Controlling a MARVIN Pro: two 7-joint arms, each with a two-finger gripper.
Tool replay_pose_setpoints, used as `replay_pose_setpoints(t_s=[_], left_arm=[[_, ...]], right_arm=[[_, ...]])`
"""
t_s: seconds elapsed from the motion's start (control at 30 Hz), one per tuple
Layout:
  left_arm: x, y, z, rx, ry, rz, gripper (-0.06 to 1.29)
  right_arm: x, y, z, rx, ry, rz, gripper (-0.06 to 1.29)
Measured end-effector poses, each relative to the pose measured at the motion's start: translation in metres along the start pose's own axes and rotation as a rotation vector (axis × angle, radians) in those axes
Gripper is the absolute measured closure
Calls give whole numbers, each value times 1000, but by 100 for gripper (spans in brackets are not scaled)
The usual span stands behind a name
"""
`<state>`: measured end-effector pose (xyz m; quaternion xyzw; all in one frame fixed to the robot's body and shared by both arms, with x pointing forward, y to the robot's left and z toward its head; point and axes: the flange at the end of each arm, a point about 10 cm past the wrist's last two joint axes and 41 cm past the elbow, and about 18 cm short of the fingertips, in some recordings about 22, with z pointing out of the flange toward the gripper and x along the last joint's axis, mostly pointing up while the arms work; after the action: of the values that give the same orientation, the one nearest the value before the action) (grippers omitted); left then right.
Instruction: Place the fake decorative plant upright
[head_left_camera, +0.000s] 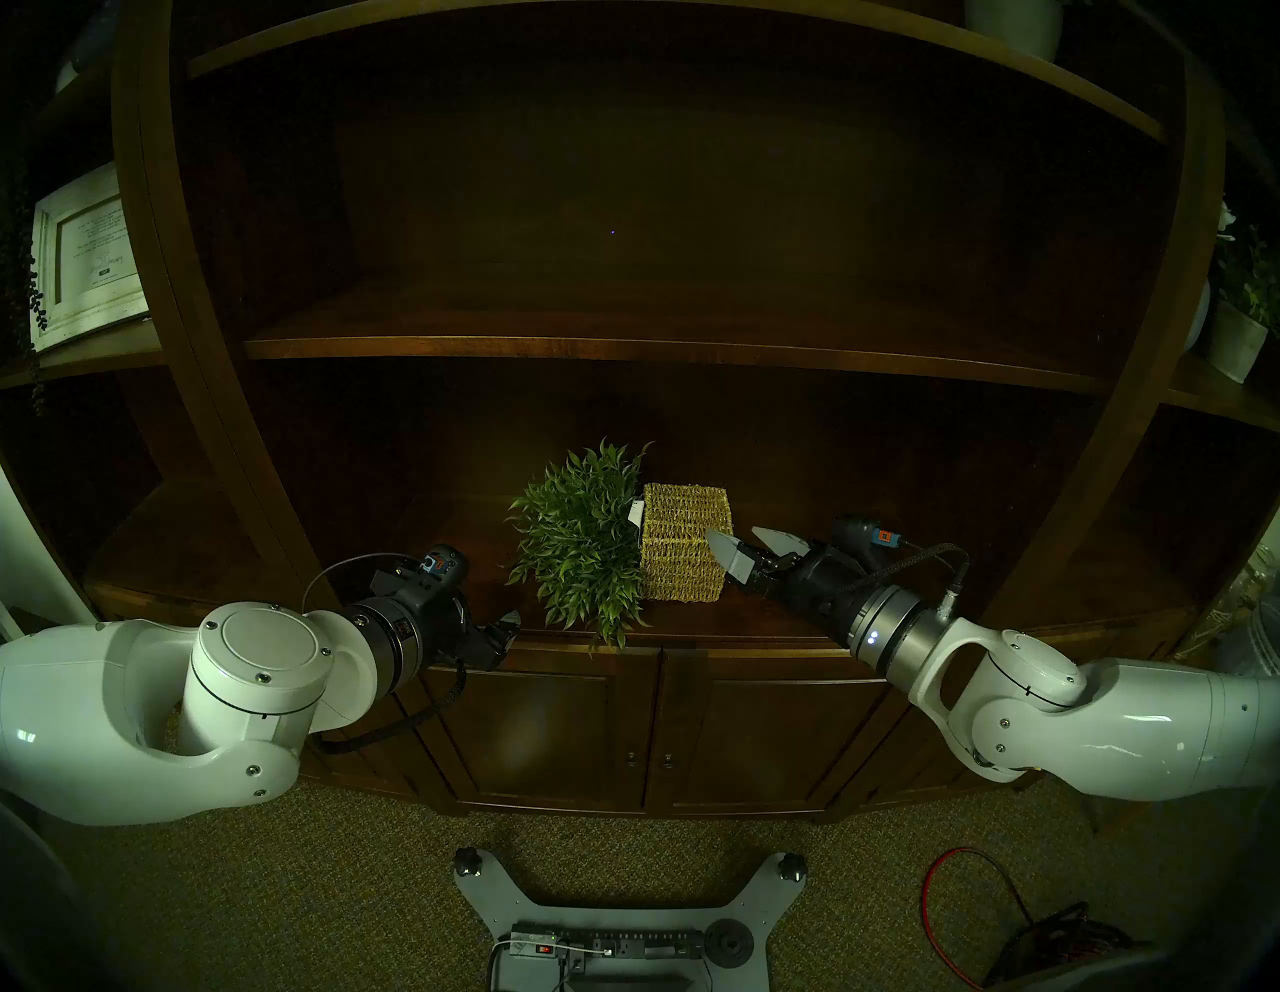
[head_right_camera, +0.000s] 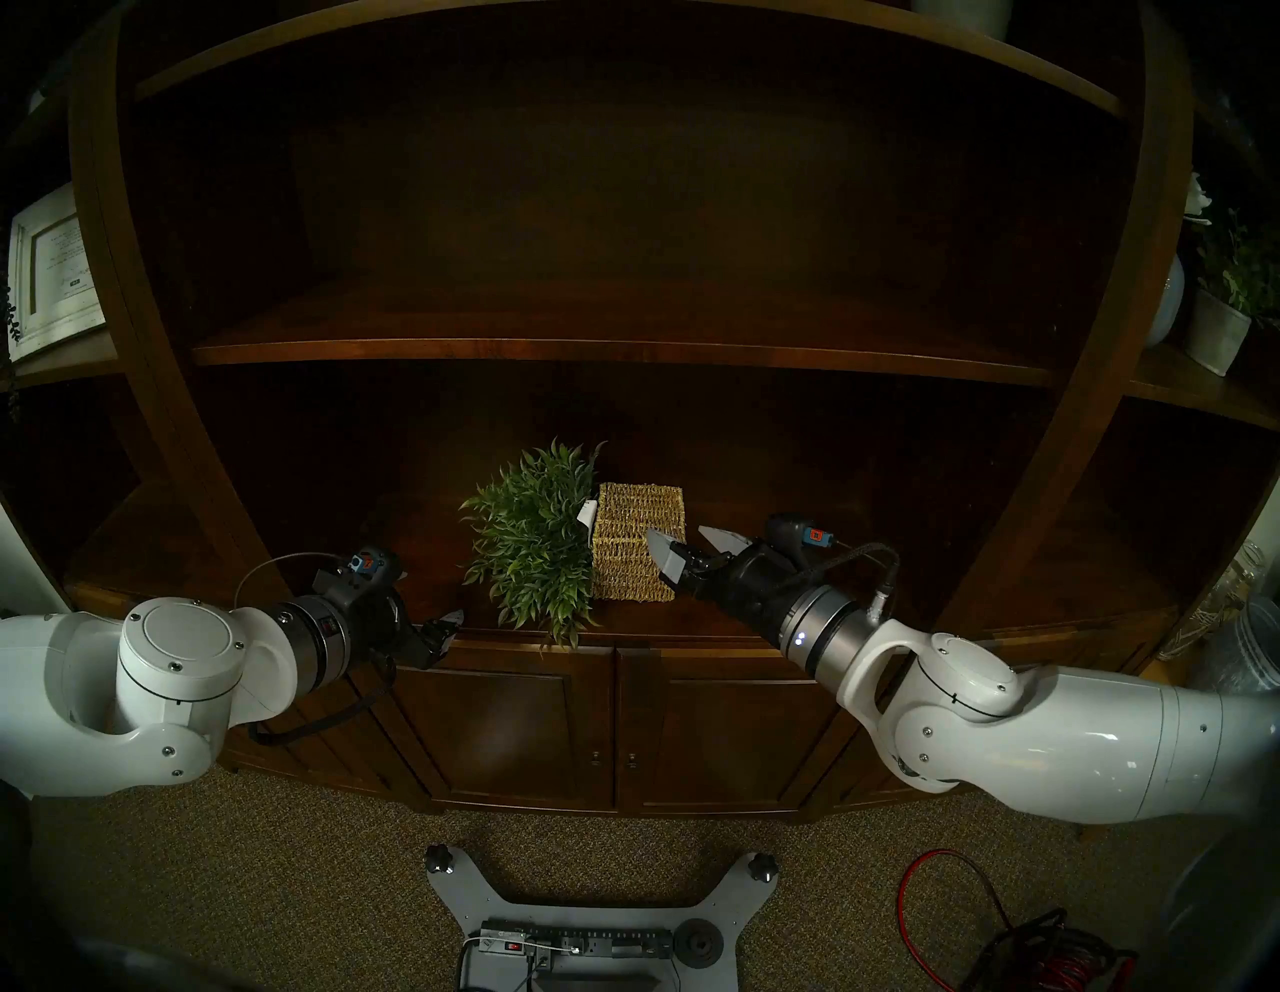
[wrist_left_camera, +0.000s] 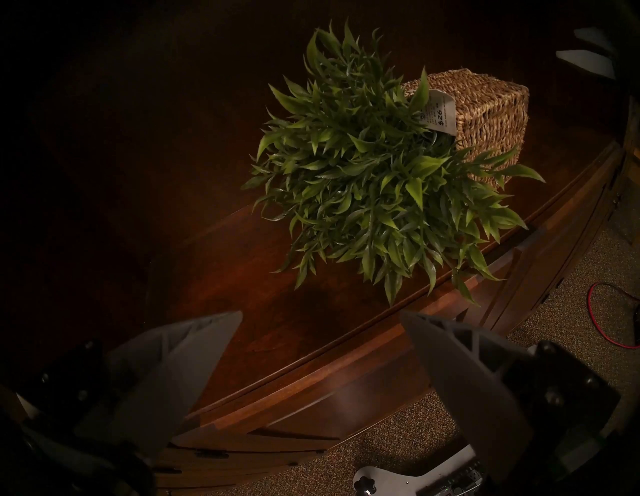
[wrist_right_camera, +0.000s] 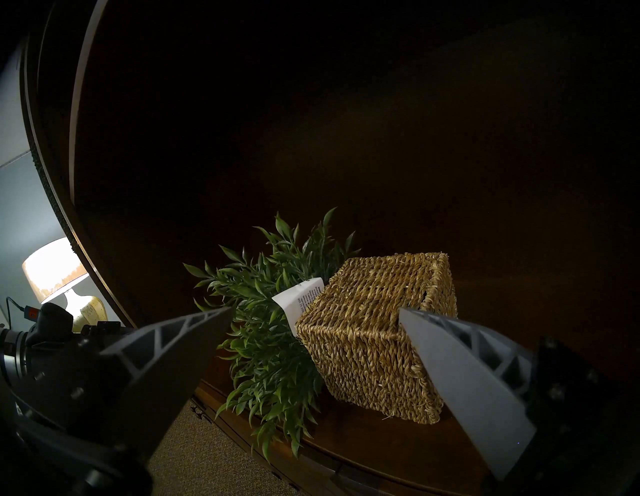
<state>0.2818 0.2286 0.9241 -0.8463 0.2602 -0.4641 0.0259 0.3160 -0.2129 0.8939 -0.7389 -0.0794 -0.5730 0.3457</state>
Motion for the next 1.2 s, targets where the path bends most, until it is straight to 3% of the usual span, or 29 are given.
replay_pose_setpoints(t_s=[0.4,0.77,1.2], left_arm=[[0,0,0,0,-1,0,0],[-1,0,0,0,-2,0,0],[-1,0,0,-1,-3,0,0]], right_arm=[[5,-4,5,-30,-16,-6,-3],[17,-23,29,-77,-48,-45,-3],[17,-55,61,-115,-118,-118,-3]])
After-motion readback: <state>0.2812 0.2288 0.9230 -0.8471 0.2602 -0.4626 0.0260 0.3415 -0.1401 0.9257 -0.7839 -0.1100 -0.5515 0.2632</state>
